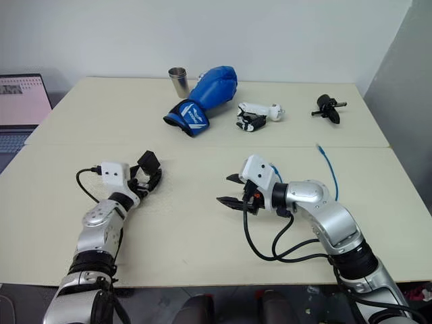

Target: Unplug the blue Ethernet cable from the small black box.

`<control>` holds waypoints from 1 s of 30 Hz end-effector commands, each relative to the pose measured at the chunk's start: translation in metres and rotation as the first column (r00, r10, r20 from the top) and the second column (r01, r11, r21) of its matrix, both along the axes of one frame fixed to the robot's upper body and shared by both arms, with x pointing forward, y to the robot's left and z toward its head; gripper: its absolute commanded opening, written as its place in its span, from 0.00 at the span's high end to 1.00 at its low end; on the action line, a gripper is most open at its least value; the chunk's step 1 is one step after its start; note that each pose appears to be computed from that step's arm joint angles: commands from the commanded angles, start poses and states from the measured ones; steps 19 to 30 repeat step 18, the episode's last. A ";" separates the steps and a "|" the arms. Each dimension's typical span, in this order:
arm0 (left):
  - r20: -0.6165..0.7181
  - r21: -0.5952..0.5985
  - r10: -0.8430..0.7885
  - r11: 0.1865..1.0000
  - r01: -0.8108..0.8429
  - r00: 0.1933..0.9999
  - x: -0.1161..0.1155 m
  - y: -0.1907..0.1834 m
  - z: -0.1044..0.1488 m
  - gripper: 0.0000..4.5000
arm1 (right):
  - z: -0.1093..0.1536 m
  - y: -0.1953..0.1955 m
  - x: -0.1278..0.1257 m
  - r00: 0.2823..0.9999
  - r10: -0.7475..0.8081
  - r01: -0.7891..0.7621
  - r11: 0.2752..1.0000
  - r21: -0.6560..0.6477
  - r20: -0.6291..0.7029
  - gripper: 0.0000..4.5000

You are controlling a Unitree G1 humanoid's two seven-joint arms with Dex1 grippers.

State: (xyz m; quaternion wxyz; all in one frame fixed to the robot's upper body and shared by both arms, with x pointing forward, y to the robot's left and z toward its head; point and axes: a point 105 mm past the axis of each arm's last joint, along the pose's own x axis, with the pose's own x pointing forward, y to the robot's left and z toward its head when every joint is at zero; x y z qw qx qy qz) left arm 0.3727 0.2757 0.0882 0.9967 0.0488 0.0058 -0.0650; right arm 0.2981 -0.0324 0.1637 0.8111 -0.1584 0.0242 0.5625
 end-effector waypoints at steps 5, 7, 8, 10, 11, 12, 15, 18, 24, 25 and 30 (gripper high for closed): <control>-0.131 0.150 -0.278 0.943 0.296 0.952 -0.050 -0.017 0.022 0.16 | 0.018 -0.026 -0.009 0.998 -0.052 0.051 0.998 0.041 0.025 0.34; -0.195 0.208 -0.340 0.902 0.377 0.920 -0.061 -0.011 0.039 0.16 | 0.026 -0.046 -0.016 0.999 -0.041 0.039 0.998 0.047 0.032 0.34; -0.204 0.216 -0.356 0.892 0.396 0.912 -0.064 -0.009 0.048 0.16 | 0.029 -0.053 -0.018 0.999 -0.038 0.036 0.998 0.045 0.034 0.34; -0.196 0.221 -0.399 0.872 0.437 0.896 -0.067 -0.009 0.067 0.16 | 0.035 -0.067 -0.019 0.999 -0.041 0.039 0.999 0.037 0.035 0.34; -0.197 0.226 -0.413 0.863 0.451 0.889 -0.068 -0.009 0.074 0.16 | 0.038 -0.072 -0.018 0.999 -0.044 0.043 0.998 0.035 0.032 0.34; -0.204 0.229 -0.430 0.852 0.470 0.879 -0.070 -0.010 0.080 0.16 | 0.041 -0.079 -0.018 0.998 -0.049 0.048 0.998 0.033 0.030 0.34; -0.206 0.238 -0.461 0.832 0.502 0.863 -0.071 -0.012 0.089 0.16 | 0.046 -0.089 -0.016 0.998 -0.064 0.063 0.998 0.027 0.027 0.34; -0.212 0.219 -0.491 0.819 0.531 0.845 -0.071 -0.016 0.093 0.16 | 0.047 -0.095 -0.014 0.997 -0.077 0.076 0.997 0.015 0.023 0.34; -0.212 0.219 -0.491 0.819 0.531 0.845 -0.071 -0.016 0.093 0.16 | 0.047 -0.095 -0.014 0.997 -0.077 0.076 0.997 0.015 0.023 0.34; -0.212 0.219 -0.491 0.819 0.531 0.845 -0.071 -0.016 0.093 0.16 | 0.047 -0.095 -0.014 0.997 -0.077 0.076 0.997 0.015 0.023 0.34; -0.212 0.219 -0.491 0.819 0.531 0.845 -0.071 -0.016 0.093 0.16 | 0.047 -0.095 -0.014 0.997 -0.077 0.076 0.997 0.015 0.023 0.34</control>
